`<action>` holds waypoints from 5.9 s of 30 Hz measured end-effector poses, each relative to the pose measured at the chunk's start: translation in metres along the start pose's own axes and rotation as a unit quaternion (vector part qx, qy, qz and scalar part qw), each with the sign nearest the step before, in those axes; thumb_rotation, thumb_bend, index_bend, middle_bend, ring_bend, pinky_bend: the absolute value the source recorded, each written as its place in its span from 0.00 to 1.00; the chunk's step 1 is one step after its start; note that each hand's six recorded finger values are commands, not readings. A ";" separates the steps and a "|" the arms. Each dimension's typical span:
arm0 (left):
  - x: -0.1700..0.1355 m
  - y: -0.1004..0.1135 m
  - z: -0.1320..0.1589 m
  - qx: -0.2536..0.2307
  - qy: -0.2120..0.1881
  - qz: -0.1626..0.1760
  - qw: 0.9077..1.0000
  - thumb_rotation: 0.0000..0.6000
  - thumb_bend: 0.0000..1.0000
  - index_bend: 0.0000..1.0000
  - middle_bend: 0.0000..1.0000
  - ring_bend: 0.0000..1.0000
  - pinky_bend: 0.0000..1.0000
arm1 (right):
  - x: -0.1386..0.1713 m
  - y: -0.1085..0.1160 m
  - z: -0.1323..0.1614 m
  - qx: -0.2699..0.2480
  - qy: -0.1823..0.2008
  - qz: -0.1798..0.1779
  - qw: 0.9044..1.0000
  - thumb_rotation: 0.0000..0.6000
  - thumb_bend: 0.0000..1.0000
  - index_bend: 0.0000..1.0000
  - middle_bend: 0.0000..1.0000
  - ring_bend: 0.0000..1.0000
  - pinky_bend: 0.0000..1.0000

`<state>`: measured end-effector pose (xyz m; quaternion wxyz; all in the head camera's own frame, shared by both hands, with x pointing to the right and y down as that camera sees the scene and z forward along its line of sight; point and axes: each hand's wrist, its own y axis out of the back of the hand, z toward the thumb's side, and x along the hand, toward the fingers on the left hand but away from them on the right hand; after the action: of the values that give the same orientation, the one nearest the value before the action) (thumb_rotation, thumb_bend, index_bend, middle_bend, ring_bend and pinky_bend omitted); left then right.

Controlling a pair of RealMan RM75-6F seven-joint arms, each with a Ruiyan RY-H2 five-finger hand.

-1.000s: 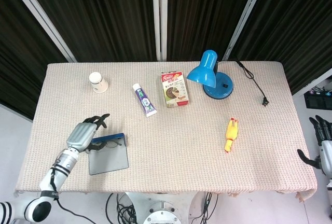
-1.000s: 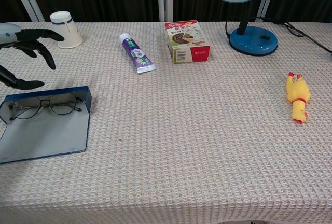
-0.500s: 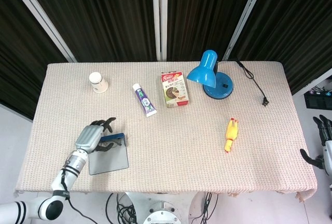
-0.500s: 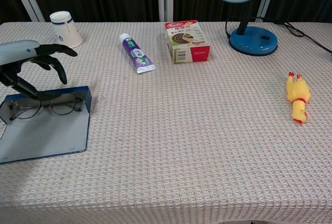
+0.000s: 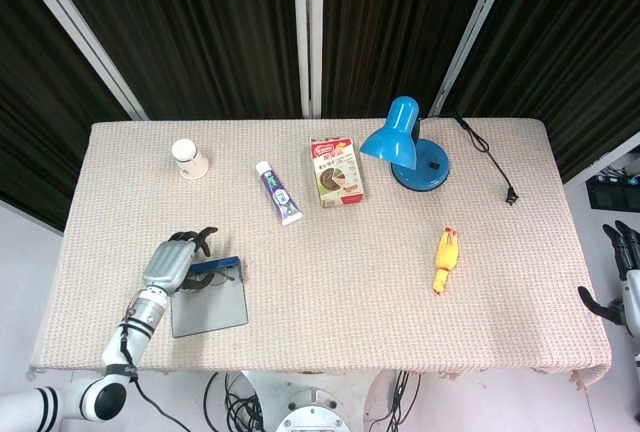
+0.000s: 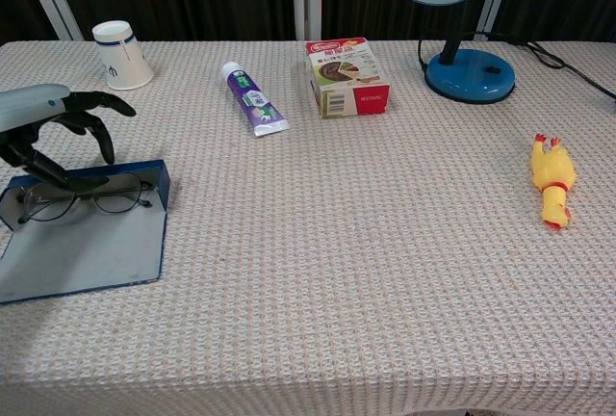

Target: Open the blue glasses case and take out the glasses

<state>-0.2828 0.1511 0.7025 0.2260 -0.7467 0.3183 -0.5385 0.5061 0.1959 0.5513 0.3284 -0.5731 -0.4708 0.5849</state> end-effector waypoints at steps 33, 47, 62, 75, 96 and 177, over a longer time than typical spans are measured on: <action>0.008 -0.005 -0.005 0.045 0.002 0.015 0.999 1.00 0.34 0.19 0.52 0.23 0.18 | -0.002 -0.009 -0.002 0.002 -0.006 0.015 1.000 1.00 0.18 0.00 0.00 0.00 0.00; 0.008 -0.002 -0.001 0.059 -0.016 0.035 0.998 1.00 0.35 0.21 0.56 0.24 0.18 | -0.002 -0.010 -0.003 0.001 -0.007 0.015 1.000 1.00 0.18 0.00 0.00 0.00 0.00; 0.008 0.012 0.014 0.179 -0.075 0.132 0.972 1.00 0.34 0.23 0.58 0.26 0.18 | -0.003 -0.014 -0.005 -0.001 -0.009 0.020 1.000 1.00 0.18 0.00 0.00 0.00 0.00; 0.010 0.011 0.026 0.278 -0.116 0.199 0.932 1.00 0.35 0.23 0.58 0.26 0.18 | -0.004 -0.015 -0.009 -0.003 -0.013 0.021 1.000 1.00 0.18 0.00 0.00 0.00 0.00; 0.016 0.007 0.036 0.349 -0.169 0.258 0.885 1.00 0.35 0.22 0.59 0.27 0.18 | -0.004 -0.016 -0.012 -0.003 -0.017 0.023 1.000 1.00 0.18 0.00 0.00 0.00 0.00; -0.031 -0.015 0.074 0.005 0.006 0.035 0.999 1.00 0.25 0.13 0.20 0.08 0.18 | -0.002 -0.005 -0.024 -0.048 -0.002 0.004 0.999 1.00 0.18 0.00 0.00 0.00 0.00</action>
<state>-0.2155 0.1833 0.6691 0.2468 -0.7305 0.3432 -0.5363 0.5295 0.2000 0.5589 0.2971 -0.5889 -0.4965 0.5642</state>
